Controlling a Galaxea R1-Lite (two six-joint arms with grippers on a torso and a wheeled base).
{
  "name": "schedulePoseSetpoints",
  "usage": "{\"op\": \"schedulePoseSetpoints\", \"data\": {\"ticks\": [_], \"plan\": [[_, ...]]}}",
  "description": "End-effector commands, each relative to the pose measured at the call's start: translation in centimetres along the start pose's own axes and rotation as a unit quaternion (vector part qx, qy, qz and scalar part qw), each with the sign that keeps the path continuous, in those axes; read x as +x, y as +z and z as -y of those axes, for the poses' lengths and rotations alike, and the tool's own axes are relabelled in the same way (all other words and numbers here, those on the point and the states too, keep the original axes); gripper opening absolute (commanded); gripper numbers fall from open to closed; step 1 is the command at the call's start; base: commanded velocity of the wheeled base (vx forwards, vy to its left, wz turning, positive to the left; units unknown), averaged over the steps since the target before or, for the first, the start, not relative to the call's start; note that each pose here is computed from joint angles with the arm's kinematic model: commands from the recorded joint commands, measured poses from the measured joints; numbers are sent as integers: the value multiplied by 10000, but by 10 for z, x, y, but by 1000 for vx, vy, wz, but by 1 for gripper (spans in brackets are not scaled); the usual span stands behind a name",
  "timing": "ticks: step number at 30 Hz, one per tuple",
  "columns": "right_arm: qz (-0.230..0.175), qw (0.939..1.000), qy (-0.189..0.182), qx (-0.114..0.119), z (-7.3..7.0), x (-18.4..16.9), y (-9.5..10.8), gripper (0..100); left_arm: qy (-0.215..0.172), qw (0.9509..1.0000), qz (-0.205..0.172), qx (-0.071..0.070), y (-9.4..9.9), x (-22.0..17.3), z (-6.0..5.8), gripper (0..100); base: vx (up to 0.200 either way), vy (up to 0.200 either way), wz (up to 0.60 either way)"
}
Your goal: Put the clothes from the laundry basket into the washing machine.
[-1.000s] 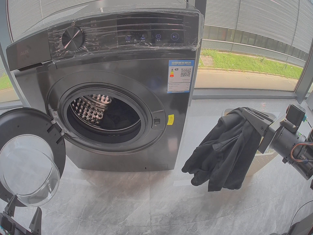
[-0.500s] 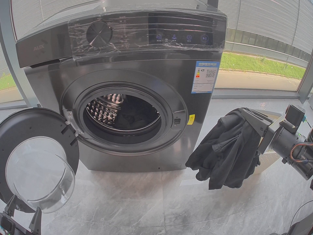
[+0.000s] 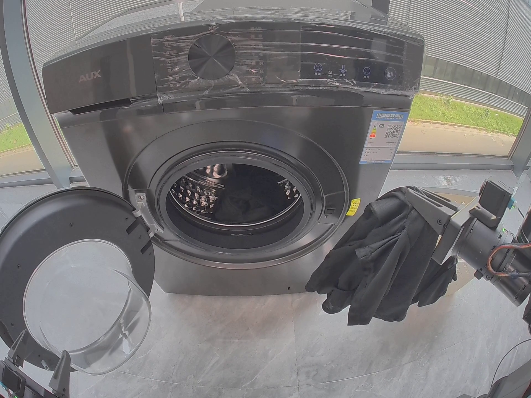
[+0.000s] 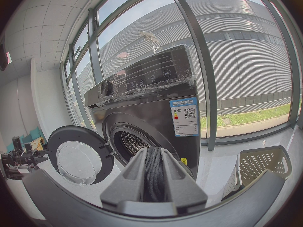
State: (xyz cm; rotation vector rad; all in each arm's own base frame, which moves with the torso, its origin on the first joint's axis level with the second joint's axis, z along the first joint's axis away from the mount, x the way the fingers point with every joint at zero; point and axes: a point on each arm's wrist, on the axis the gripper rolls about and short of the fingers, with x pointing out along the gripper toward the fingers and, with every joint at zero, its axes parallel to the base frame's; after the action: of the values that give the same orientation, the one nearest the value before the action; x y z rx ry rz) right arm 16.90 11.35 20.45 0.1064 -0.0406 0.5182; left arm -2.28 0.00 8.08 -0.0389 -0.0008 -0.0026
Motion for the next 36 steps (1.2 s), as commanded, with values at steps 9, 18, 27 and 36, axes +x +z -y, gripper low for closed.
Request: {"op": "schedulePoseSetpoints", "data": {"ticks": [9,18,27,36], "plan": [[-214,9997,71,17,-3,4,-10,0,-3,10000,3,-5,-5,0,0,100,0,0,0],[-230,9997,77,24,-3,4,-11,0,-3,10000,3,3,-5,0,0,100,0,0,0],[-237,9997,76,23,-3,4,-11,0,-3,10000,3,3,-5,0,0,100,0,0,0],[-238,9997,84,23,-4,4,-11,0,-3,10000,3,3,-5,0,0,100,-67,0,0]]}}
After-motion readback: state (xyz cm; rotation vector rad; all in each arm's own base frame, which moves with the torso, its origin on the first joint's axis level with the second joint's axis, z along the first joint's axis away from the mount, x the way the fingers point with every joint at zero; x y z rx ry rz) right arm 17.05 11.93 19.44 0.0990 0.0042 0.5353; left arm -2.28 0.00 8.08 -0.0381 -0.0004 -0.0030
